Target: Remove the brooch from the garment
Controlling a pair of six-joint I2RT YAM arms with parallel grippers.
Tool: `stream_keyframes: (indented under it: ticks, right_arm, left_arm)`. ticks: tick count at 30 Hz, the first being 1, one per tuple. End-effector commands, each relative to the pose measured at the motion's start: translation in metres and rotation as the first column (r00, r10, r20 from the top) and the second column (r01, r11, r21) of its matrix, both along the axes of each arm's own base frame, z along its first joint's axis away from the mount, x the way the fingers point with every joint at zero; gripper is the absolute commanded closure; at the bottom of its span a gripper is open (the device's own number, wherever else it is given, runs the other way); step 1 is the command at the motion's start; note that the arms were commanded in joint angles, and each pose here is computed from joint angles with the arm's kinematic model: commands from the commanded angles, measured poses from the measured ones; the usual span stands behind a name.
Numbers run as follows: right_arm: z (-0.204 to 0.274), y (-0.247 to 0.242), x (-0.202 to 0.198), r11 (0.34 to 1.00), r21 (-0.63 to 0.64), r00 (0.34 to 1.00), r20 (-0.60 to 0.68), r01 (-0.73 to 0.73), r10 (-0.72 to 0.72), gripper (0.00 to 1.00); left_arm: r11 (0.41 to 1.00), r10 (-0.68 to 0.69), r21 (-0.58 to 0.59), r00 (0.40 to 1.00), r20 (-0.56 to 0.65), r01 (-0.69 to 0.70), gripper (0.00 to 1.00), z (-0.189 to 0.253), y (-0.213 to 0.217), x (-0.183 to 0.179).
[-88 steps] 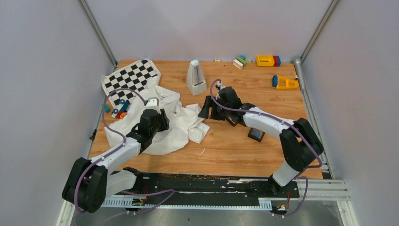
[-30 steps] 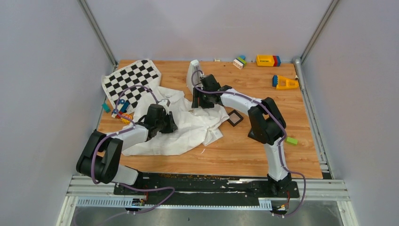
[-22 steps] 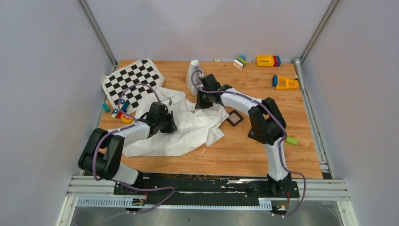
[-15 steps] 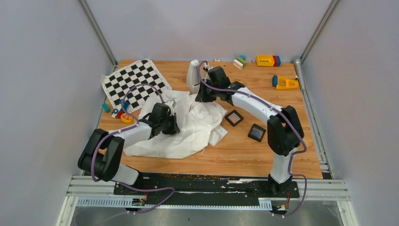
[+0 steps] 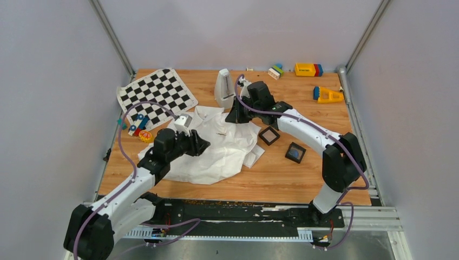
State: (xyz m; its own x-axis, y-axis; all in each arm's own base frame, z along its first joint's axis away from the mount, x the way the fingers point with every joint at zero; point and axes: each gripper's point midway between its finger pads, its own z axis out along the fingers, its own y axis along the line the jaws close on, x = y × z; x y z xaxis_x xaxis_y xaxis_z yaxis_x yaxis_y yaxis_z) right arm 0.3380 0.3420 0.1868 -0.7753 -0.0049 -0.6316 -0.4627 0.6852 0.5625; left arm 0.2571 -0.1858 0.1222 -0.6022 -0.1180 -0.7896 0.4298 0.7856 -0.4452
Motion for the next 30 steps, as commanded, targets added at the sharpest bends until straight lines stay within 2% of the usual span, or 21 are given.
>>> stream_keyframes:
  ticks: [1,5,10,13,16,21,26,30]
  right_arm:
    - [0.03,0.011,-0.007,0.997,0.065,0.997,0.076,-0.034,0.029,1.0]
    - [0.027,0.018,-0.013,0.999,0.043,0.995,0.092,-0.027,0.023,1.0]
    - [0.019,0.027,-0.017,1.0,0.018,0.994,0.106,-0.026,0.024,1.0]
    - [0.014,0.032,-0.018,1.0,-0.005,0.993,0.119,-0.017,0.017,1.0]
    - [0.008,0.035,-0.02,1.0,-0.027,0.992,0.124,-0.005,0.009,1.0]
    - [0.006,0.038,-0.021,1.0,-0.023,0.992,0.13,0.002,0.001,1.0]
    - [0.005,0.033,-0.019,0.999,-0.025,0.991,0.131,0.042,-0.038,1.0]
    - [0.005,0.026,-0.015,0.995,-0.031,0.986,0.139,0.093,-0.087,1.0]
  left_arm:
    - [0.991,-0.022,-0.125,0.985,0.172,0.044,0.49,0.038,-0.008,-0.004]
    - [0.981,-0.051,-0.175,0.984,0.171,0.081,0.44,0.041,-0.017,-0.006]
    - [0.968,-0.091,-0.229,0.994,0.063,0.103,0.41,0.026,-0.033,-0.001]
    - [0.952,-0.088,-0.294,0.996,0.009,0.086,0.35,0.022,-0.038,0.006]
    - [0.915,-0.092,-0.396,0.995,-0.023,0.076,0.34,0.023,-0.041,0.01]
    - [0.874,-0.059,-0.485,0.997,-0.049,0.028,0.39,0.018,-0.037,0.012]
    - [0.779,-0.014,-0.623,0.991,-0.133,-0.073,0.43,0.022,-0.037,0.018]
    - [0.689,-0.037,-0.715,0.979,-0.201,-0.12,0.44,0.027,-0.041,0.02]
